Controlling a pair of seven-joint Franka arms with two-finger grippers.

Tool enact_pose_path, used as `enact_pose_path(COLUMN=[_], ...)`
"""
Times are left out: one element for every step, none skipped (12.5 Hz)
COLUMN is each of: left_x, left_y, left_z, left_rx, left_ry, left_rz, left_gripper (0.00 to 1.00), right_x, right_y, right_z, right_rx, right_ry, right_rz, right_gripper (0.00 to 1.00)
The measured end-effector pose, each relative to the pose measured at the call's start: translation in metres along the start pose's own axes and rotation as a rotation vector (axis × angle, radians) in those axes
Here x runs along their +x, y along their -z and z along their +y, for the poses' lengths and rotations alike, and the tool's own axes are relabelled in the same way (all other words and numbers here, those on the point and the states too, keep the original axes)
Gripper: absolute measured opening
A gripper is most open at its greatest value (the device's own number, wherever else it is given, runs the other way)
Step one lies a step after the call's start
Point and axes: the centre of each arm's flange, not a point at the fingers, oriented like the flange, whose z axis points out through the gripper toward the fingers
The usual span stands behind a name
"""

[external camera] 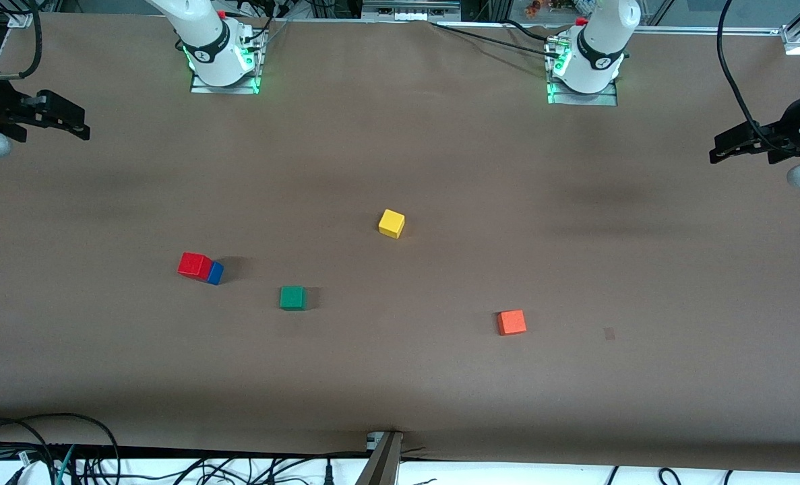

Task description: Pass red block to right arm, stack on blue

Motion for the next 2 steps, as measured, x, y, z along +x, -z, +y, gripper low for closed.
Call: enact_pose_path(left_x=[0.001, 0.0016], left_y=[0.0002, 0.0001], left_z=[0.0036, 0.0064], left_rx=[0.001, 0.002], left_ry=[-0.007, -0.012], left_rz=[0.006, 0.008], left_gripper=[1.0, 1.0], right_x=[0.0026, 0.0063], right_y=[-0.0049, -0.0099], right_z=[-0.0007, -0.0012], right_rx=[-0.001, -0.002], right_ry=[0.001, 0.001], right_rz=[-0.015, -0.025], right_gripper=[1.0, 1.0])
